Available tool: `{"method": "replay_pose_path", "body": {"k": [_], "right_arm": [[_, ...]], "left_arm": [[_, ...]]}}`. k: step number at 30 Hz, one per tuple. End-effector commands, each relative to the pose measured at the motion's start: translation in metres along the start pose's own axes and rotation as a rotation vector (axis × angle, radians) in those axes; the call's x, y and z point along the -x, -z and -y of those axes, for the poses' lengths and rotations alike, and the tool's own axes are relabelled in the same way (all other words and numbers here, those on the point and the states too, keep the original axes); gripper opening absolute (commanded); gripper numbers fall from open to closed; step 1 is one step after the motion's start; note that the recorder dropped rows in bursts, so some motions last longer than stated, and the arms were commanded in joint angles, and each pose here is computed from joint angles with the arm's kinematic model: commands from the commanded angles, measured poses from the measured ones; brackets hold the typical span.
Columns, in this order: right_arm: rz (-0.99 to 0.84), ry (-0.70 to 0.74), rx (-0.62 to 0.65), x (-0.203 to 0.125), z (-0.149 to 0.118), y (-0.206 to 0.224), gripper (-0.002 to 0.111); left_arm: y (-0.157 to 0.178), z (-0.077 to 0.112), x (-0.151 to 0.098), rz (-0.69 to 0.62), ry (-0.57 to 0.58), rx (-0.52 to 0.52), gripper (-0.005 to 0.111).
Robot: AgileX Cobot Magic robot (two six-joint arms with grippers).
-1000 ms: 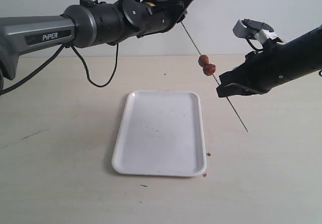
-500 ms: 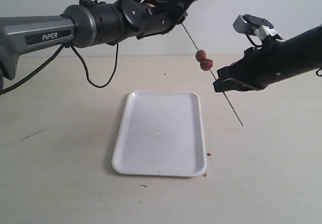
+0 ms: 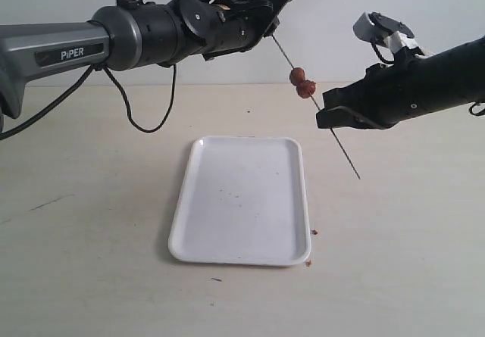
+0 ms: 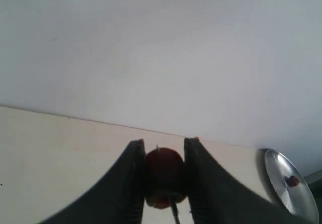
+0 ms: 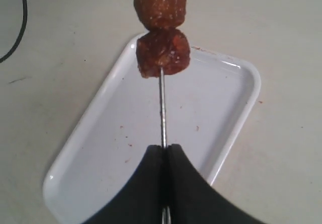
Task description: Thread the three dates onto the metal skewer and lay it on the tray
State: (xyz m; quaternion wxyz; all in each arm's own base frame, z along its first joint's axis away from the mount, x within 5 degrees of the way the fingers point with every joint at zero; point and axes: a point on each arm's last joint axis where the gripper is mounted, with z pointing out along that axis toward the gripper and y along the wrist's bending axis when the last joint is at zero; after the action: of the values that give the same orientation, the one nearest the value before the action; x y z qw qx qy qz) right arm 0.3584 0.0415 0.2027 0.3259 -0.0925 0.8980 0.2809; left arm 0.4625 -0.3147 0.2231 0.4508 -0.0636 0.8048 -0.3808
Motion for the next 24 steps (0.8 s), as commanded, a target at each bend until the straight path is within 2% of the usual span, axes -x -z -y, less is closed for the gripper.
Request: {"method": "replay_pose_path", "body": {"k": [1, 5, 9, 24], "right_arm": [[0.081, -0.112, -0.025, 0.004, 0.011, -0.01, 0.0], [0.143, -0.178, 0.004, 0.002, 0.021, -0.026, 0.0], [0.198, -0.183, 0.05, 0.004, 0.022, -0.031, 0.0], [0.208, -0.092, 0.051, 0.007, 0.021, -0.031, 0.0]], "left_arm": [[0.0, 0.0, -0.007, -0.05, 0.006, 0.004, 0.028], [0.0, 0.003, -0.009, -0.053, -0.002, -0.001, 0.028], [0.0, 0.004, -0.01, -0.054, -0.031, -0.003, 0.028], [0.0, 0.005, -0.012, -0.07, -0.062, -0.005, 0.028]]}}
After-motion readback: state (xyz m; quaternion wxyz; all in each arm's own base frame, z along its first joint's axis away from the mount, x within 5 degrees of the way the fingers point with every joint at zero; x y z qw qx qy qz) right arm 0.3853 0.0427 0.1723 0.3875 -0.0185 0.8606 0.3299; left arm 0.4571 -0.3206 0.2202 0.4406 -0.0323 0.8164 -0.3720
